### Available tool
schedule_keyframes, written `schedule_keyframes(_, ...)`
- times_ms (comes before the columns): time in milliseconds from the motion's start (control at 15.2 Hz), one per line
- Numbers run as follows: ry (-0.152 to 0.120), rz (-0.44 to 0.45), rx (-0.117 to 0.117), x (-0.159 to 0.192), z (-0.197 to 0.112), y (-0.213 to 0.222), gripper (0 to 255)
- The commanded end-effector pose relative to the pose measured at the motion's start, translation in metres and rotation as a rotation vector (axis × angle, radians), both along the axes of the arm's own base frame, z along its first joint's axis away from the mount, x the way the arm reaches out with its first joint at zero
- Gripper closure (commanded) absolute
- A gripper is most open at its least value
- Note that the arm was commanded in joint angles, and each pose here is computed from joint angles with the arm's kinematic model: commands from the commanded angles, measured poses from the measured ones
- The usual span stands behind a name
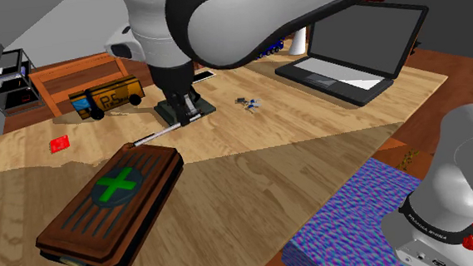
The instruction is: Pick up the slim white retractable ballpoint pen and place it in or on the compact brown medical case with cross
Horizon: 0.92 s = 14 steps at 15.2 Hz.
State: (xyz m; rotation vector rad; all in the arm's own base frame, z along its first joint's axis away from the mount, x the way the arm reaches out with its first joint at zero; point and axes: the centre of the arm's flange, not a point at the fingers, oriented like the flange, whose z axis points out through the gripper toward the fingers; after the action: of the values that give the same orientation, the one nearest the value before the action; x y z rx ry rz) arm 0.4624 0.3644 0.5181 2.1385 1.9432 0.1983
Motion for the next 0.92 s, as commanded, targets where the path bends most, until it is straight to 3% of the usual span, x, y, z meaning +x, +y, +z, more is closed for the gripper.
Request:
schedule_keyframes(0,0.000,-0.001,0.001,0.009,0.003,0.026,255)
schedule_keyframes(528,0.000,-0.001,0.001,0.042,0.009,0.126,255)
schedule_keyframes(858,0.000,-0.001,0.001,0.044,-0.012,0.131,255)
